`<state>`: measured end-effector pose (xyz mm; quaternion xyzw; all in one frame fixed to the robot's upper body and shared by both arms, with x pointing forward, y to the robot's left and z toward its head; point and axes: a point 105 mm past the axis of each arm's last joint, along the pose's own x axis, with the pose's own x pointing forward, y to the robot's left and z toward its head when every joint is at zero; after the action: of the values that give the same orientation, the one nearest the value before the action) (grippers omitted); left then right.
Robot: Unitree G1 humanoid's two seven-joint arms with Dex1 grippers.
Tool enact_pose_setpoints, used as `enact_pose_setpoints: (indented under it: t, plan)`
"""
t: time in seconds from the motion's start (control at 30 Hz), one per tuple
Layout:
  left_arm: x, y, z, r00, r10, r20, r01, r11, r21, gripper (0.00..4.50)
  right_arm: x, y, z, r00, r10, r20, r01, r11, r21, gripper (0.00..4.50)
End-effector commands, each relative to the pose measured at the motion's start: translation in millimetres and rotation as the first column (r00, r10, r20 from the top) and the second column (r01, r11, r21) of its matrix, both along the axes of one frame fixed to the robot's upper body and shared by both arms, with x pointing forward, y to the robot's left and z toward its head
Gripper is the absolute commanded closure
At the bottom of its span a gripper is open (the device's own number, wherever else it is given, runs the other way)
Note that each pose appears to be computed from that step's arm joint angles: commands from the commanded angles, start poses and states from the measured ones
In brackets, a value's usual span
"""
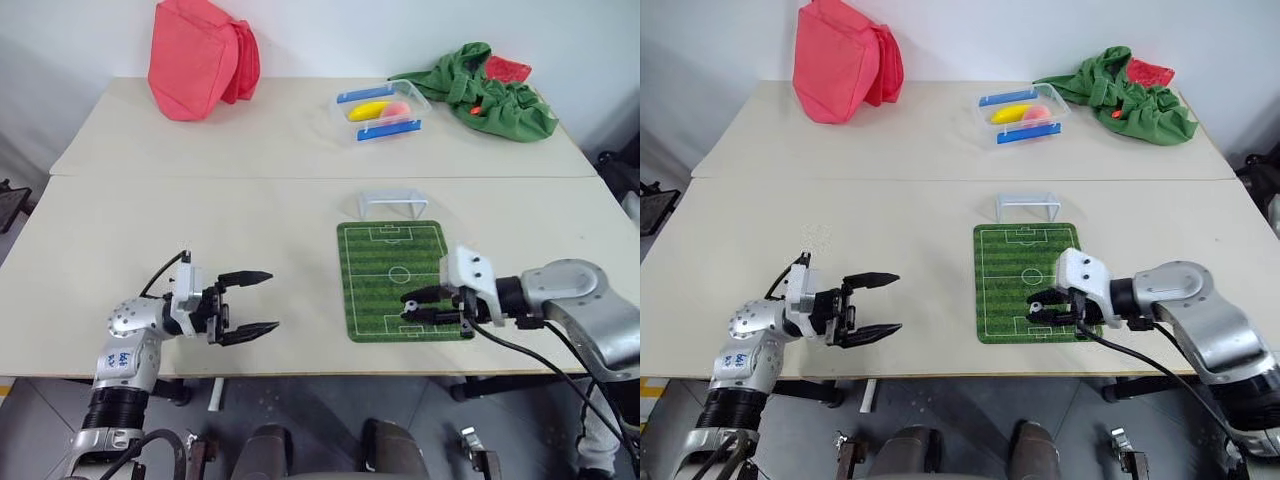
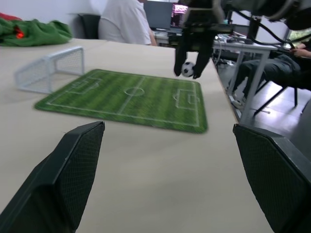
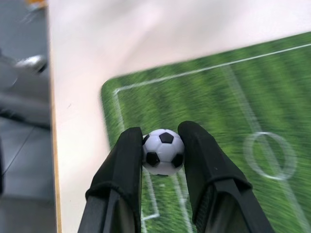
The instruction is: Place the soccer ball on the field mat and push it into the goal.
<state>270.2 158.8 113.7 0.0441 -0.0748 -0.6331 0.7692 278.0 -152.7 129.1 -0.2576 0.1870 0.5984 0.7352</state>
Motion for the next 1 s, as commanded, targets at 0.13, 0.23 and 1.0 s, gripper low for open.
enact_pose_setpoints:
  t: [0.13, 0.23, 1.0]
  plan:
    - [-5.8, -0.6, 4.8, 0.999, 0.021, 0.027, -0.021, 1.000, -0.011, 0.00, 7.3, 0.9, -9.7, 0.997, 0.076, -0.006, -0.076, 0.997, -0.027, 3.65]
    - [-8.5, -0.2, 4.3, 0.999, 0.032, 0.022, -0.032, 0.999, -0.012, 0.00, 11.6, -0.7, -14.4, 0.997, 0.075, -0.010, -0.075, 0.997, -0.027, 3.65]
    - [-2.6, -3.3, 10.0, 0.999, 0.048, 0.017, -0.047, 0.999, -0.020, 0.00, 16.3, -4.5, -13.6, 0.998, 0.058, 0.002, -0.058, 0.998, -0.017, 2.00]
